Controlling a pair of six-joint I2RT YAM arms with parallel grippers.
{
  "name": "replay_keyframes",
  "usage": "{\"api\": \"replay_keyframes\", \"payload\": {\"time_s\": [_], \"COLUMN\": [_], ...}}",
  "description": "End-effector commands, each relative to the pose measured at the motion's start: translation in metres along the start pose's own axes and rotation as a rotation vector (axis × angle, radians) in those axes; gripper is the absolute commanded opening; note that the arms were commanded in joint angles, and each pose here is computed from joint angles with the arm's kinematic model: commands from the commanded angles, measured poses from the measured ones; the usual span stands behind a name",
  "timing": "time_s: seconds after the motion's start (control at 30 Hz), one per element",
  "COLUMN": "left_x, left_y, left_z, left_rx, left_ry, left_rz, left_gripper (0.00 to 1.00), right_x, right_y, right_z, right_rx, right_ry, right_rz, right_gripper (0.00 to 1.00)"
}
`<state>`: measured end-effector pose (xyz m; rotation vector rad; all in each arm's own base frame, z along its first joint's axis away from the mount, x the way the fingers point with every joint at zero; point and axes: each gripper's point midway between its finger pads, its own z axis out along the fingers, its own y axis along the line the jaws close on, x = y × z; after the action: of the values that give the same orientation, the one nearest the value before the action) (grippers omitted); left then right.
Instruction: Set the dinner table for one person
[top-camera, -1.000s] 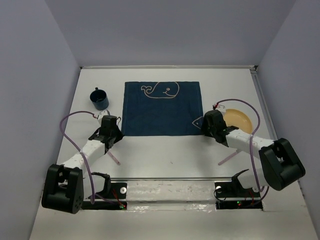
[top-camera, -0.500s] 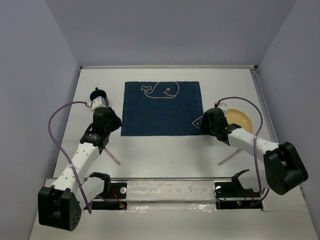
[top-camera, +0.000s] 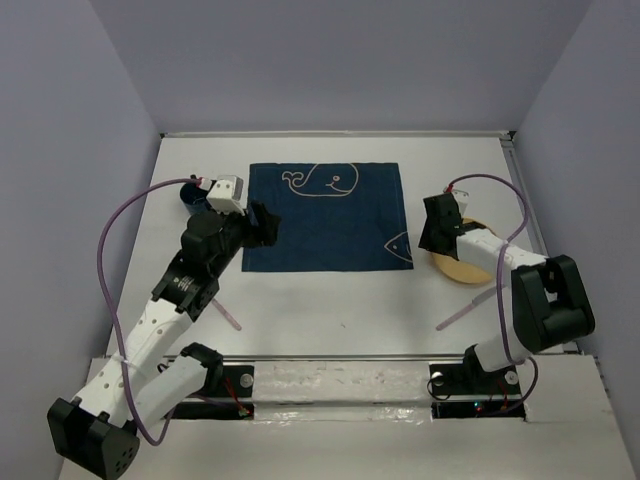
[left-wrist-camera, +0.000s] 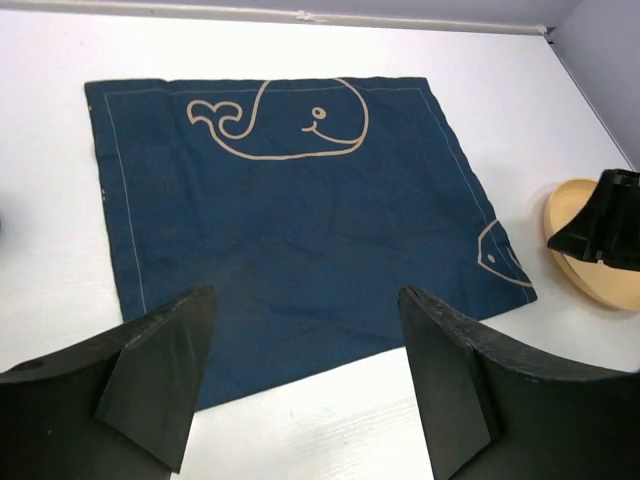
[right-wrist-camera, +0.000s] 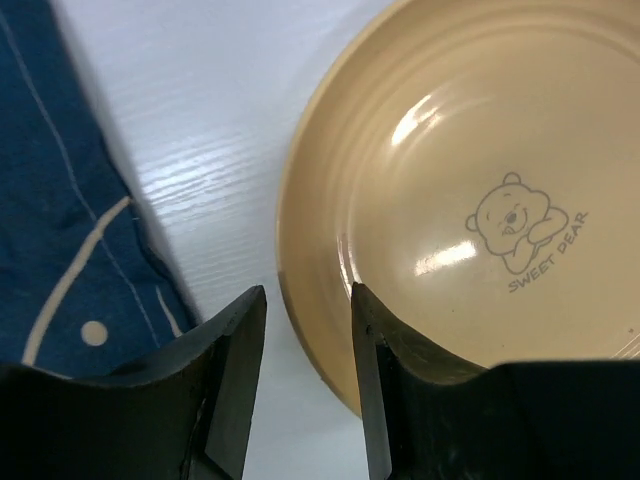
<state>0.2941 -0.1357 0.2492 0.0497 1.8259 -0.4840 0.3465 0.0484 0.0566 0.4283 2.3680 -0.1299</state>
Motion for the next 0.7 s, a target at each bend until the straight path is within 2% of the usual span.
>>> {"api": "replay_keyframes", "payload": {"time_s": [0.0, 0.1, 0.17, 0.2, 0.3, 0.37, 0.4, 0.43, 0.47, 0.5, 0.6, 0.67], "left_x": [-0.023, -0.028, -0.029, -0.030, -0.034, -0.036, -0.038, -0.040, -0.041, -0.043, -0.050, -0.057], "left_y": [-0.015, -0.022, -0.027, -0.028, -0.029, -0.029, -0.028, -0.026, -0.022, -0.018, 0.001, 0.015], "left_z": [-0.011, -0.017, -0.021, -0.023, -0.028, -0.030, -0.030, -0.031, -0.031, -0.033, -0.039, -0.045], "left_rx": [0.053, 0.070, 0.087, 0.086, 0.091, 0.085, 0.079, 0.069, 0.045, 0.024, -0.084, -0.159], "left_ry": [-0.103, -0.125, -0.134, -0.139, -0.155, -0.167, -0.172, -0.178, -0.185, -0.190, -0.221, -0.255], "left_rz": [0.106, 0.120, 0.124, 0.124, 0.120, 0.115, 0.114, 0.112, 0.108, 0.105, 0.084, 0.067], "left_gripper": [0.85, 0.85, 0.86, 0.86, 0.87, 0.91, 0.99, 0.99, 0.99, 0.99, 0.99, 0.99], "right_x": [-0.009, -0.008, -0.009, -0.010, -0.029, -0.056, -0.066, -0.074, -0.072, -0.091, -0.081, -0.093], "right_y": [-0.010, -0.009, -0.012, -0.014, -0.009, 0.015, 0.029, 0.044, 0.073, 0.099, 0.167, 0.208], "right_z": [0.008, 0.013, 0.016, 0.016, 0.003, -0.018, -0.027, -0.035, -0.045, -0.058, -0.064, -0.075], "right_rx": [0.086, 0.101, 0.129, 0.143, 0.153, 0.127, 0.097, 0.064, -0.007, -0.063, -0.215, -0.303], "right_ry": [0.016, 0.037, 0.050, 0.052, 0.022, -0.056, -0.081, -0.105, -0.115, -0.165, -0.159, -0.198], "right_rz": [-0.055, -0.074, -0.095, -0.105, -0.176, -0.236, -0.258, -0.279, -0.331, -0.350, -0.475, -0.547], "right_gripper": [0.41, 0.27, 0.03, 0.00, 0.00, 0.00, 0.00, 0.00, 0.00, 0.00, 0.00, 0.00]}}
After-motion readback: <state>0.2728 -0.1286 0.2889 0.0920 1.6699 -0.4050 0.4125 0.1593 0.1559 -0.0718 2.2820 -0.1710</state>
